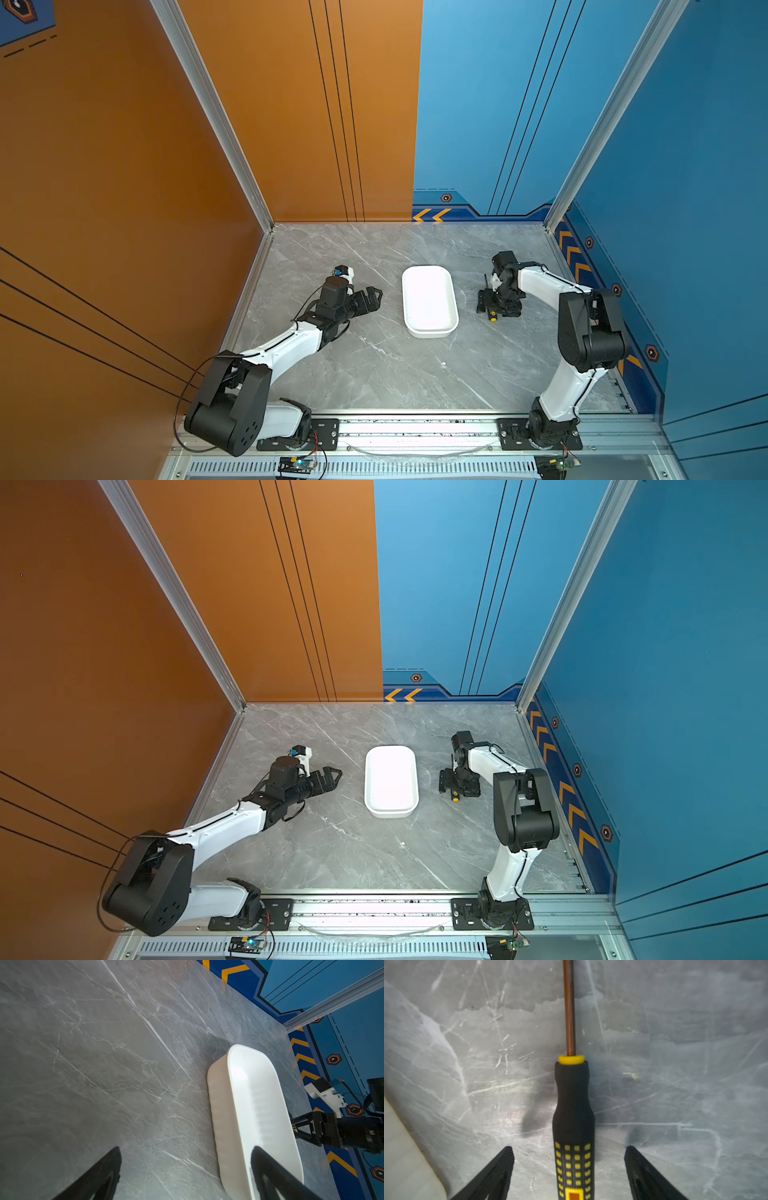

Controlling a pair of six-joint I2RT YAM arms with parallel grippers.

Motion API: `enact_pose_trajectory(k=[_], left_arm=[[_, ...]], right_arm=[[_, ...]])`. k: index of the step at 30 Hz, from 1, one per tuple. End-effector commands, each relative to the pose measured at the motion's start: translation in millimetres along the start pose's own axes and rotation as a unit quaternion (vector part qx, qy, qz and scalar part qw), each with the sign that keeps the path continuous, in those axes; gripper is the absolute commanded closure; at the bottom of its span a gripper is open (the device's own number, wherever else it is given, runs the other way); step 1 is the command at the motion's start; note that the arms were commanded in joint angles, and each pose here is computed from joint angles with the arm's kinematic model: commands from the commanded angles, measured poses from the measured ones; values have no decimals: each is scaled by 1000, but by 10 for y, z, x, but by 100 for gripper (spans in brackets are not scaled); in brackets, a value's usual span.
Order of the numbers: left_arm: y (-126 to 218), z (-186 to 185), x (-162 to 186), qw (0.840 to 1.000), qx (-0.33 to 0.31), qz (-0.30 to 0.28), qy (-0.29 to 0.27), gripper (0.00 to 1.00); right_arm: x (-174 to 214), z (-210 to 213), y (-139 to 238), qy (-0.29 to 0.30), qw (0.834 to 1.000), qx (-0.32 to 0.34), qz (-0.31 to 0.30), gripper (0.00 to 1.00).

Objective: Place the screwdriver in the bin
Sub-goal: 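Lower the right gripper onto the black-and-yellow screwdriver handle and close it, then lift the screwdriver upright with the right gripper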

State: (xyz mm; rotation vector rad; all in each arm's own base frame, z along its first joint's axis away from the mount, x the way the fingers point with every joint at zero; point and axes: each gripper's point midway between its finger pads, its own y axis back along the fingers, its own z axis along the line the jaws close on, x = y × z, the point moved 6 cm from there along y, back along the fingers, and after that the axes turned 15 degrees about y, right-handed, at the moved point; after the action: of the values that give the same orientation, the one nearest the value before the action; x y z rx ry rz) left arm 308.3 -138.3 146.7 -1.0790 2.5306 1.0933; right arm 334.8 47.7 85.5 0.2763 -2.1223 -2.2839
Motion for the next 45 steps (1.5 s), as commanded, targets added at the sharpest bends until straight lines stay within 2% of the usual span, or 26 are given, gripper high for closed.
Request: enact_pose_trajectory(k=[1,15,23,28,35,40,45], left_arm=[[-35,-128,43,999,27,35,9,2],[-86,-218,151,992,53,115,28,2],[-84,-217,163,991,54,120,32,2],[-79,-207,171,991,51,122,35,2],[-92,-192,184,990,49,127,38,2],[-90,-192,178,990,51,128,37,2],[-70,-198,161,990,53,125,37,2]], right_arm=[[0,26,-6,0,1000,-1,14,24],[-63,59,-28,13,1000,16,17,38],[-105,43,-72,15,999,24,26,44],[-94,41,-120,19,999,28,36,55],[-82,42,-114,18,999,27,37,78],[-106,68,7,16,999,22,18,86],[-141,140,311,13,1000,4,-21,89]])
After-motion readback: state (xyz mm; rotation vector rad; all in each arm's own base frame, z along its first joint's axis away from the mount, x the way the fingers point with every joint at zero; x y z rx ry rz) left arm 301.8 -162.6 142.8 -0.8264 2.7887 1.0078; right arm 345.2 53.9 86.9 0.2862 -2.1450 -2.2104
